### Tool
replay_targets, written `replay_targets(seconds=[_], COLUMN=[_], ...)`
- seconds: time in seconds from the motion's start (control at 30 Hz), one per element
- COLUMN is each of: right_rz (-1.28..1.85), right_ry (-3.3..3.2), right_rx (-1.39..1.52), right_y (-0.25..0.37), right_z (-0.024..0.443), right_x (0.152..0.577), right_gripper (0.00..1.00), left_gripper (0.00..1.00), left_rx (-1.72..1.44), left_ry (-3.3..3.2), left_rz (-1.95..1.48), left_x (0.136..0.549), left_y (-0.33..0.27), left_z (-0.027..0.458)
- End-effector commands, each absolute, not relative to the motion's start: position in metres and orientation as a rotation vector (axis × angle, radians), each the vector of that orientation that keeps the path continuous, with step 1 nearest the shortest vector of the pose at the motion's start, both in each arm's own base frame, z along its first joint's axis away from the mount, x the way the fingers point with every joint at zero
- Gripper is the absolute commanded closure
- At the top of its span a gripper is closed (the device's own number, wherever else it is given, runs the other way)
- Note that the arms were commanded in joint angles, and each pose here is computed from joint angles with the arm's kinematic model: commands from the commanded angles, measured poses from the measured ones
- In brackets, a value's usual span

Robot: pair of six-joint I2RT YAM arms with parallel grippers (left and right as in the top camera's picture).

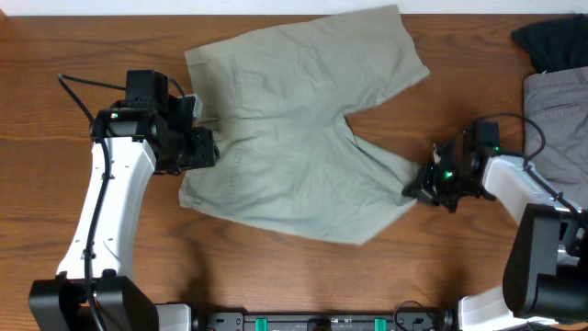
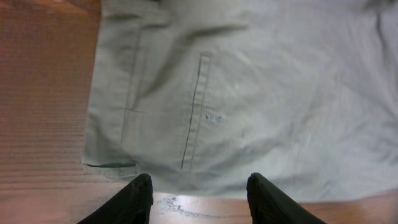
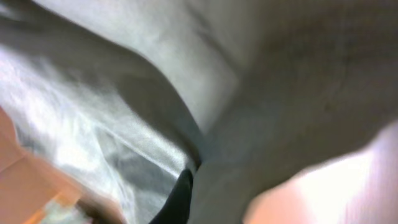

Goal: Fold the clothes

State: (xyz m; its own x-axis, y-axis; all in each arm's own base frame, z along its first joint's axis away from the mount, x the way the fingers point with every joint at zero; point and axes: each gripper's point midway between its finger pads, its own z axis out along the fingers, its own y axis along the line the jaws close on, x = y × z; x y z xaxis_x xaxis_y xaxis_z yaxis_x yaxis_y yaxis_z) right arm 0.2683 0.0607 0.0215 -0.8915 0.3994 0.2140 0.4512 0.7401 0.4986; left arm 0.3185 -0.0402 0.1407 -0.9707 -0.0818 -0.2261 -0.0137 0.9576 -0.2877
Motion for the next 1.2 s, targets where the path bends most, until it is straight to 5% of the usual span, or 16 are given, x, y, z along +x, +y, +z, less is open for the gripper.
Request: replay_targets(seconds=[0.0, 0.23, 0.37, 0.43, 0.53, 0.8, 0.9, 1.1, 1.17], right_rz=[-0.662, -0.467, -0.411, -0.412, -0.342, -0.195, -0.264, -0.45, -0.45], right_ry=[-2.826, -2.832, -2.92, -2.92, -2.921, -2.95, -3.011, -3.121, -3.137], right_rx=[-0.694, -0.664, -0.626, -0.625, -0.618, -0.653, -0.62, -0.42, -0.413], right_y=[0.046, 0.026, 0.016, 0.016, 0.01, -0.011, -0.006, 0.021, 0.028], right_z=[0.041, 0.085, 0.091, 0.089, 0.084, 0.076, 0.075, 0.075, 0.067], right_x=[0.262, 0.264, 0.279, 0.28, 0.276, 0.276, 0.291, 0.316, 0.321], right_gripper=[0.99, 0.99, 0.89, 0.76, 0.44, 0.21, 0.25, 0.74, 0.83], left_gripper=[0.49, 0.48, 0.48, 0.48, 0.48, 0.48, 0.48, 0.48, 0.48], left_rx=[-0.043, -0.039, -0.038, -0.038, -0.038, -0.038, -0.038, -0.037, -0.036], left_ry=[2.859, 2.839, 2.836, 2.836, 2.836, 2.836, 2.836, 2.832, 2.828], left_rz=[-0.424, -0.421, -0.421, -0.421, -0.421, -0.421, -0.421, -0.421, -0.42], left_x=[0.319, 0.324, 0.324, 0.324, 0.324, 0.325, 0.325, 0.325, 0.326], left_y=[-0.041, -0.041, -0.041, -0.041, -0.041, -0.041, -0.041, -0.041, -0.041], left_z=[0.144, 0.145, 0.145, 0.145, 0.145, 0.145, 0.145, 0.145, 0.146])
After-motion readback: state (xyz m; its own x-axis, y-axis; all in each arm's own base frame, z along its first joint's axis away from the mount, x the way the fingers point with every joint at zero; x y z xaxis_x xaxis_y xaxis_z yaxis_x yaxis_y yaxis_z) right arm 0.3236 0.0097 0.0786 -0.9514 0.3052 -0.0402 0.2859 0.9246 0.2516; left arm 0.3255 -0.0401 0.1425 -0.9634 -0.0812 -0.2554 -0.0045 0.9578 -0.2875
